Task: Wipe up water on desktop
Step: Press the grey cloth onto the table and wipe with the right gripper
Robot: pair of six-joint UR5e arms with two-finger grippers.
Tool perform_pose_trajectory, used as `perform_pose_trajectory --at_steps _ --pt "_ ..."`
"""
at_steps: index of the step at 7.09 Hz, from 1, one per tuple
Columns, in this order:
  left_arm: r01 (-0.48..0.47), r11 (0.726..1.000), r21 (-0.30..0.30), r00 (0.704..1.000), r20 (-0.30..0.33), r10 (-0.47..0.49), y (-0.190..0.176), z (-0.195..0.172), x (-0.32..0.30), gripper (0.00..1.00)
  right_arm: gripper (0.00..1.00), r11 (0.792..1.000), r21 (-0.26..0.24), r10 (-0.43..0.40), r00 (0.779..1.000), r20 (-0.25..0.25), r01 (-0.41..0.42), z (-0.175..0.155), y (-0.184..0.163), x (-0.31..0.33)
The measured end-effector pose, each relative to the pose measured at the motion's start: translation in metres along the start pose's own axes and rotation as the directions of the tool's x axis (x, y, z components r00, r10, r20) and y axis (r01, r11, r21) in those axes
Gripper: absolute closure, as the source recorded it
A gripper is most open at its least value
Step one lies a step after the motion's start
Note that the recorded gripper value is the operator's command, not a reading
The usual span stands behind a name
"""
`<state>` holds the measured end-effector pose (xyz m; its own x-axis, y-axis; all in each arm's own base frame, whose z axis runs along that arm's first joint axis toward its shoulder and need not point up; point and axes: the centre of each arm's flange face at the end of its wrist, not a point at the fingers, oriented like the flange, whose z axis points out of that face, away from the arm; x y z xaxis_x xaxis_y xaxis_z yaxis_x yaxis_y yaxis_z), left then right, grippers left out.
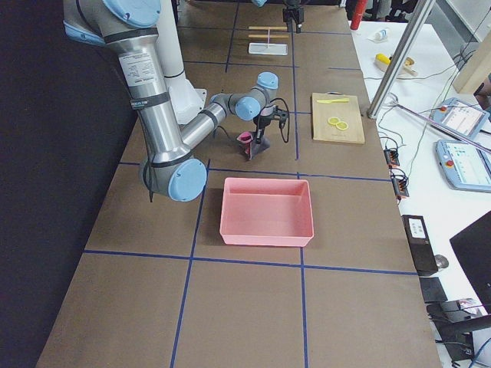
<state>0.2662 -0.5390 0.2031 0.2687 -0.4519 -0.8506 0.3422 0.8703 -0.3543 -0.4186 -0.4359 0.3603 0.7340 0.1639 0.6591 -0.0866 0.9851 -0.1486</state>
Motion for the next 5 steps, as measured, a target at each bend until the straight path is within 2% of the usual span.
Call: perform_pose_trajectory --at_steps 2,5 --pt "-0.004 1.0 0.0 1.0 0.001 0.004 -0.001 0.0 0.0 0.13 1.0 1.0 -0.003 0.013 1.0 0.016 -0.013 0.003 0.003 -0.037" --pt "-0.004 1.0 0.0 1.0 0.002 0.004 -0.001 0.001 -0.001 0.13 1.0 0.992 -0.029 0.128 0.989 0.071 -0.126 -0.003 0.013 -0.157"
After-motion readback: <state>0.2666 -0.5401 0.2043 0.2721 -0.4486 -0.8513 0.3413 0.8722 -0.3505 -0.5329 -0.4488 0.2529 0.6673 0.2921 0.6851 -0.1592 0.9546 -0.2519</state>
